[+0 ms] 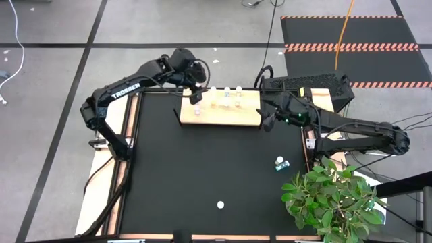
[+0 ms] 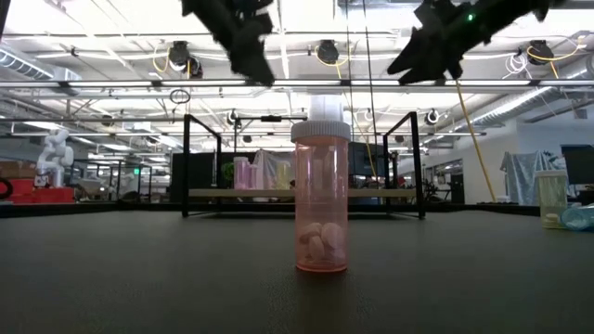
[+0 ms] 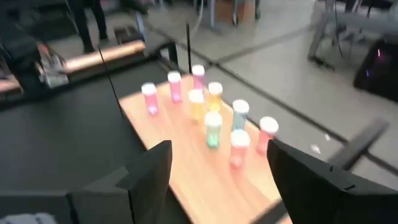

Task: Pick and place medicine bottles onto shelf by color
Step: Put the yellow pill bottle on the shelf aligned with the other yellow pill bottles

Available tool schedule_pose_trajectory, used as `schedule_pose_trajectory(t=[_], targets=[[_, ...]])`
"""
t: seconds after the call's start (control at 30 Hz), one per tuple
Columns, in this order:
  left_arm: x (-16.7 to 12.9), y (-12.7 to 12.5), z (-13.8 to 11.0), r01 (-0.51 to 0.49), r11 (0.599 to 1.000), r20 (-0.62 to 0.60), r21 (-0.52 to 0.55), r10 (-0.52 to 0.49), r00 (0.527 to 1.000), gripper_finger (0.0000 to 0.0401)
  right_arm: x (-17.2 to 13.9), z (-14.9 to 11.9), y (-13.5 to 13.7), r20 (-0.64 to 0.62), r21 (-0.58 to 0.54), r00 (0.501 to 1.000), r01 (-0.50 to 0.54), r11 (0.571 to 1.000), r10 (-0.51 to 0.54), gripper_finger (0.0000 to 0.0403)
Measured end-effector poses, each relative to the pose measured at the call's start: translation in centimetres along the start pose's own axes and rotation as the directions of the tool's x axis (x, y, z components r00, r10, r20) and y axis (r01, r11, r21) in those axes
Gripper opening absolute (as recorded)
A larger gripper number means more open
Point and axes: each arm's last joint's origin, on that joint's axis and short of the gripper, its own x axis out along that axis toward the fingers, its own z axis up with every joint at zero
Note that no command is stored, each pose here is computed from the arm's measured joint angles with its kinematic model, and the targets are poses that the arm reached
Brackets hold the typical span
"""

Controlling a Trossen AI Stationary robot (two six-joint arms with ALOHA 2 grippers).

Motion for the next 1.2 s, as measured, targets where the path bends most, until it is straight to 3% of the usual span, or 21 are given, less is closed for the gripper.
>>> schedule_pose_trajectory(t=[0.17,0.33,0.47,0.67,0.83,1.0,1.2], targets=[[-2.4,-1.4,3.2,-0.025,0.998,0.11,0.052,0.019,0.994,0.0232,-2.2,2.2,-0.1,-0.208,-0.012,0.978,-0.002,1.0,0.0,0.0258],[-4.3,-2.3,5.2,-0.045,0.999,0.187,0.023,0.04,0.982,0.0232,-3.8,1.4,0.9,-0.396,-0.001,0.904,-0.176,0.984,0.161,0.0258],[-5.6,-2.4,6.1,-0.038,0.998,0.228,-0.045,0.048,0.972,0.0232,-4.8,-0.7,2.4,-0.539,0.017,0.798,-0.311,0.95,0.271,0.0255],[-6.8,-2.4,6.5,-0.031,0.997,0.23,-0.077,0.048,0.972,0.0232,-5.8,-4.5,3.8,-0.715,-0.004,0.635,-0.422,0.907,0.292,0.0242],[-6.7,-2.5,6.3,-0.024,0.995,0.209,-0.094,0.043,0.977,0.0232,-6.0,-7.8,4.4,-0.79,-0.023,0.543,-0.49,0.871,0.284,0.0241],[-6.1,-2.7,6.0,-0.018,0.997,0.189,-0.078,0.032,0.982,0.0232,-5.6,-10.3,4.4,-0.81,-0.044,0.519,-0.517,0.855,0.272,0.0252],[-6.2,-2.7,6.1,-0.027,0.999,0.202,-0.042,0.035,0.979,0.0232,-5.1,-10.8,4.6,-0.815,-0.063,0.527,-0.492,0.868,0.24,0.0254]])
